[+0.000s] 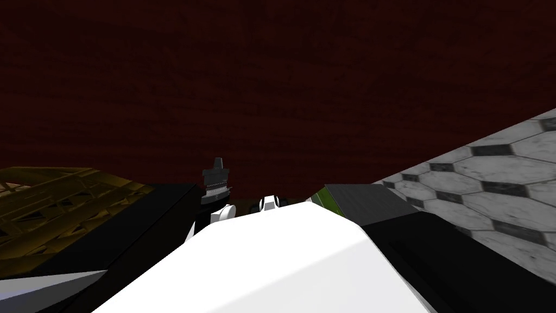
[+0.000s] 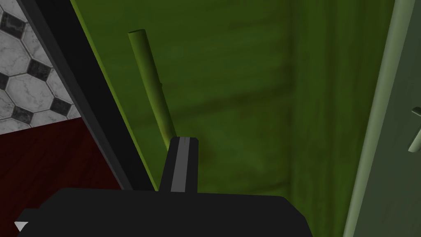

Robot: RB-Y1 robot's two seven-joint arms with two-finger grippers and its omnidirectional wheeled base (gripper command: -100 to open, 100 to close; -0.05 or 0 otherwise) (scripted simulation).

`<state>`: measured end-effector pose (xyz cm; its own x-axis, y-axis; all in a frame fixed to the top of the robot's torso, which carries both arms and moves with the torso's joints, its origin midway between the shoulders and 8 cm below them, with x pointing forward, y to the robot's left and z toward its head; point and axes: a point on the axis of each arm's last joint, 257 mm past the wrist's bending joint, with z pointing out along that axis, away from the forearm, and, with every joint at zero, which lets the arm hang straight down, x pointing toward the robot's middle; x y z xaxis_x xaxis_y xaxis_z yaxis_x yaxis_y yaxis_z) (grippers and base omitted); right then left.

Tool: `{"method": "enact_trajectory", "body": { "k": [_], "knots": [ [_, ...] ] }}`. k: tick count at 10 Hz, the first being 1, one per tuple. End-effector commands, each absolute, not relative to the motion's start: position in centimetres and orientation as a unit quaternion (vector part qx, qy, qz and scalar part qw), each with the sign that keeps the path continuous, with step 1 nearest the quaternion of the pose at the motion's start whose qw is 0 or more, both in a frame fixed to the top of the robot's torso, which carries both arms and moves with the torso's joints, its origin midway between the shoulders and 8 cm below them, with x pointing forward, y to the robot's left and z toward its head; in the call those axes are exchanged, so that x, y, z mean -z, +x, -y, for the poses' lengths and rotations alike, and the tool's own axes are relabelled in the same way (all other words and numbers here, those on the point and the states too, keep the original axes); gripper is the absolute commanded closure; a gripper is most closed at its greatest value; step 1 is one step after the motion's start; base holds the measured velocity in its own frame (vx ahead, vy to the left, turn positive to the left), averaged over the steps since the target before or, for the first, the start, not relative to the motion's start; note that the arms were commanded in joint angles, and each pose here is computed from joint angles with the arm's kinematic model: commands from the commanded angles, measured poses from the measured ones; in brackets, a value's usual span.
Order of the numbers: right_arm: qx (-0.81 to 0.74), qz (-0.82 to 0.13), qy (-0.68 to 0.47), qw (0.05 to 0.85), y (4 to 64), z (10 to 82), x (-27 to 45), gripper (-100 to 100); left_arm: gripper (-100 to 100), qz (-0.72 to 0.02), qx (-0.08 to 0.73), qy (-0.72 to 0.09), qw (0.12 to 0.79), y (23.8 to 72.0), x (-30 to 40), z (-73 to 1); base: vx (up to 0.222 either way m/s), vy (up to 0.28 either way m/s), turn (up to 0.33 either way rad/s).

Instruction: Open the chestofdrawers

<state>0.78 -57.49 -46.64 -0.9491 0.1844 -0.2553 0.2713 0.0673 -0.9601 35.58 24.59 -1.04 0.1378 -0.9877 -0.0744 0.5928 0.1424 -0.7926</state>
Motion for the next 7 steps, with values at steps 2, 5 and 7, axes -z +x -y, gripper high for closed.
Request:
{"method": "enact_trajectory", "body": {
  "k": [2,5,7],
  "knots": [
    [0.665,-0.732,0.141,0.046,1.7,57.3,46.5,100,0,-0.316,0.576,-0.312,0.686,35.6,1.0,-24.6,0.048,0.001,-0.129],
    [0.667,-0.731,0.128,0.058,2.6,57.2,46.3,100,0,-0.316,0.576,-0.312,0.686,35.6,1.0,-24.6,0.044,0.01,-0.11],
    [0.672,-0.729,0.112,0.07,3.5,57.3,45.9,100,0,-0.316,0.576,-0.312,0.687,35.6,1.0,-24.6,0.039,0.011,-0.086]
  ]
}}
